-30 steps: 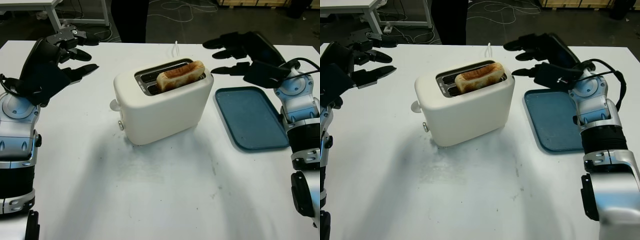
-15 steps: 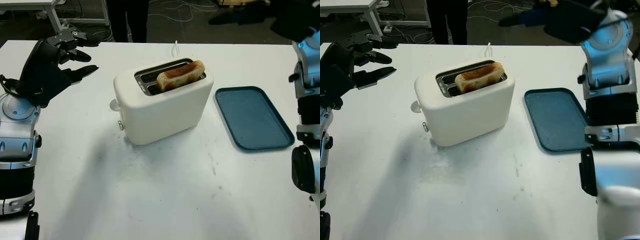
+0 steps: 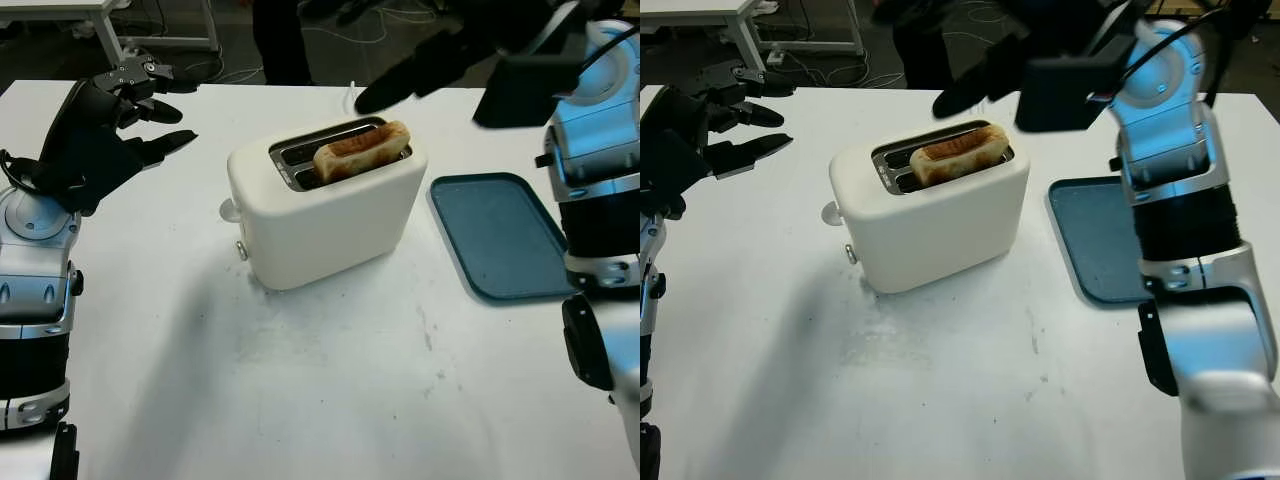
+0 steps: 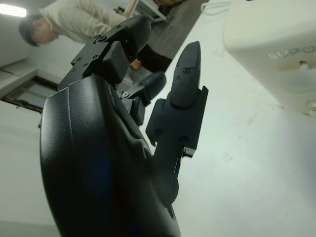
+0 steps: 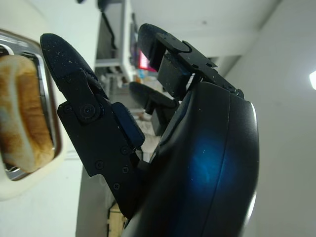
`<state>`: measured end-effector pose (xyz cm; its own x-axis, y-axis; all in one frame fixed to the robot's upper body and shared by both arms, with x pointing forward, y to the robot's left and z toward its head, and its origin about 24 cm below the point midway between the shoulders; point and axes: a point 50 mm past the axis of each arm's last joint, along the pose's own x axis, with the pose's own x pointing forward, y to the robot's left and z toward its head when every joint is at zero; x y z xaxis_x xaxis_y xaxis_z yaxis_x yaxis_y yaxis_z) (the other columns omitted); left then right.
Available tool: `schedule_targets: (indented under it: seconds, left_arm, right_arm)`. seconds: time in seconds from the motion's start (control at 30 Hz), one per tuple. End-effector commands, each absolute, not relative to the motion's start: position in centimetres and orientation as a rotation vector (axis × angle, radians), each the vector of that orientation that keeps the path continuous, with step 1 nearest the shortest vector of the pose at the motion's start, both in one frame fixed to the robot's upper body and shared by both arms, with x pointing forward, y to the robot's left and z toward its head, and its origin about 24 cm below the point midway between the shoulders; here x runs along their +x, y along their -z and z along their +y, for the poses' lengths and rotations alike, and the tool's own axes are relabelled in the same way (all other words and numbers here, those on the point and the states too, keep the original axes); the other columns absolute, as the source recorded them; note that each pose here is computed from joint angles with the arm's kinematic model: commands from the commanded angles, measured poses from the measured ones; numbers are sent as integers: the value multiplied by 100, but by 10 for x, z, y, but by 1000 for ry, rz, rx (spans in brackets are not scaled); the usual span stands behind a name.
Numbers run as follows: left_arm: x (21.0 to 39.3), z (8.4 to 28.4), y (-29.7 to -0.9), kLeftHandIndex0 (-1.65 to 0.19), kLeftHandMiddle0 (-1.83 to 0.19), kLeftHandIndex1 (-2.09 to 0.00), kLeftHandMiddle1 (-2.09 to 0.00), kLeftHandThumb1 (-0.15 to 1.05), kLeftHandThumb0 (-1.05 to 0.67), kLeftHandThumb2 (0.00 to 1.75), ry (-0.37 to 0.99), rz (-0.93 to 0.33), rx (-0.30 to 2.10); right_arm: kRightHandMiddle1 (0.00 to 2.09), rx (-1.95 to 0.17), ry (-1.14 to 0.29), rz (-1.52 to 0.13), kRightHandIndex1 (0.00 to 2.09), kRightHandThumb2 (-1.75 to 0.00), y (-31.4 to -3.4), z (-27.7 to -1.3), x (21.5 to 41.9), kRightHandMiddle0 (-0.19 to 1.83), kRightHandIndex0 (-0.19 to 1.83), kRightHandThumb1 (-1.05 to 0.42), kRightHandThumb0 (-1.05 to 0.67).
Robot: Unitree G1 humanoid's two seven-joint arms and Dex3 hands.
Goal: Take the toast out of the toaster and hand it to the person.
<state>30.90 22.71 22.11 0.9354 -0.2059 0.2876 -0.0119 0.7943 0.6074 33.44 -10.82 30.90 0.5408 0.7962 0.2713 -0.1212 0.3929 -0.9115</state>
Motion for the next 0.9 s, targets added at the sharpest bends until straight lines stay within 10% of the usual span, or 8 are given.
schedule_targets:
  seconds: [0.0, 0.87]
  left_arm:
    - [308, 228, -223, -46, -36, -55, -91, 91, -29, 10, 95, -355, 657]
    - [308, 228, -221, -47, -37, -52, -89, 92, -30, 9, 100, -359, 651]
  right_arm:
    - [15, -1030, -692, -802, 96, 0, -301, -105, 335, 79, 44, -61, -77]
    - [12, -1103, -703, -473, 76, -1, -246, -113, 369, 75, 54, -67, -40]
